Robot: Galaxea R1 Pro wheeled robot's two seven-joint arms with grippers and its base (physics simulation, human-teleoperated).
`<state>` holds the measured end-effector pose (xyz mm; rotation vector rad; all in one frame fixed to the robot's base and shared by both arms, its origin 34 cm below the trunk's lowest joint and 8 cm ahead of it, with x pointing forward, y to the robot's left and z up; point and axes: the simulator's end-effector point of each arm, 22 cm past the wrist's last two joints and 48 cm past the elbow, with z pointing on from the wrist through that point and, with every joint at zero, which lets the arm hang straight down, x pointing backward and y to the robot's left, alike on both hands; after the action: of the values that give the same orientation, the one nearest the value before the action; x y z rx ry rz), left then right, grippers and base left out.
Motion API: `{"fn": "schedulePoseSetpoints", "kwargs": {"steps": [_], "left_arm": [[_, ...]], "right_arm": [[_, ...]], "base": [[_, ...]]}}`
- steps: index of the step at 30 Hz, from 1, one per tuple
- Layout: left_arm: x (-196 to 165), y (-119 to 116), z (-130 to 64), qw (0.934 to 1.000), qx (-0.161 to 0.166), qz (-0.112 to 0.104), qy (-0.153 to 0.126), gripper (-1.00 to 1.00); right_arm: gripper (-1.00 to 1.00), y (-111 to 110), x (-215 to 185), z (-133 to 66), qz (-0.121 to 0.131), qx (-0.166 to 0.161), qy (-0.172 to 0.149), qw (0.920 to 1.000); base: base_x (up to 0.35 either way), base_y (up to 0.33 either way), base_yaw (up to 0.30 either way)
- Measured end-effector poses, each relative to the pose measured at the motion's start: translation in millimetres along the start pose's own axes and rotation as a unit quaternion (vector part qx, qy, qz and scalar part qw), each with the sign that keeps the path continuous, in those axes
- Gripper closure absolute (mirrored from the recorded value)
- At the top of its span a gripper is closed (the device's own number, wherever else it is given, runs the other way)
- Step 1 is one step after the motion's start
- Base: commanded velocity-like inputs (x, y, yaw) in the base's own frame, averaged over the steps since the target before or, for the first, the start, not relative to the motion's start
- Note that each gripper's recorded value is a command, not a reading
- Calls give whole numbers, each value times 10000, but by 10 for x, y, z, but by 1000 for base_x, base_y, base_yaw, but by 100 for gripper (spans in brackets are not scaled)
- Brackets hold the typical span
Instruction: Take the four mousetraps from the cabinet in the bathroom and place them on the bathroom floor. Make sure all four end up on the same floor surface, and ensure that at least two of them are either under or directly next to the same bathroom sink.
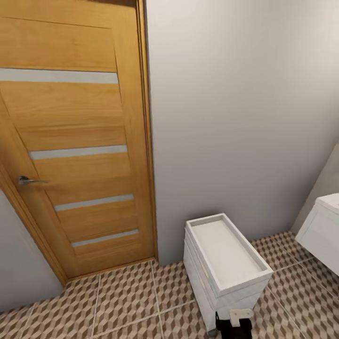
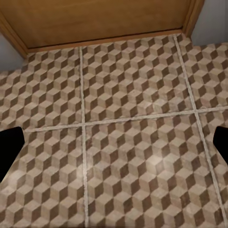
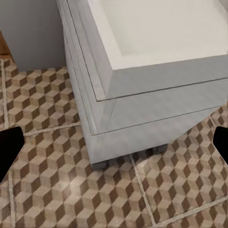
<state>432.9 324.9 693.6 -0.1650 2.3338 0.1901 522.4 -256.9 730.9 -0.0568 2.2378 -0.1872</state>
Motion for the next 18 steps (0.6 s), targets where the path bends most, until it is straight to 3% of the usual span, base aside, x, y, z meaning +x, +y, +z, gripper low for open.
{"fn": "schedulePoseSetpoints", "kwargs": {"steps": [18], "left_arm": [[1, 0, 0, 10000, 1, 0, 1, -100]], "right_arm": [[-100, 1, 3, 0, -6, -3, 6, 10000]], "base": [[0, 0, 260]]}}
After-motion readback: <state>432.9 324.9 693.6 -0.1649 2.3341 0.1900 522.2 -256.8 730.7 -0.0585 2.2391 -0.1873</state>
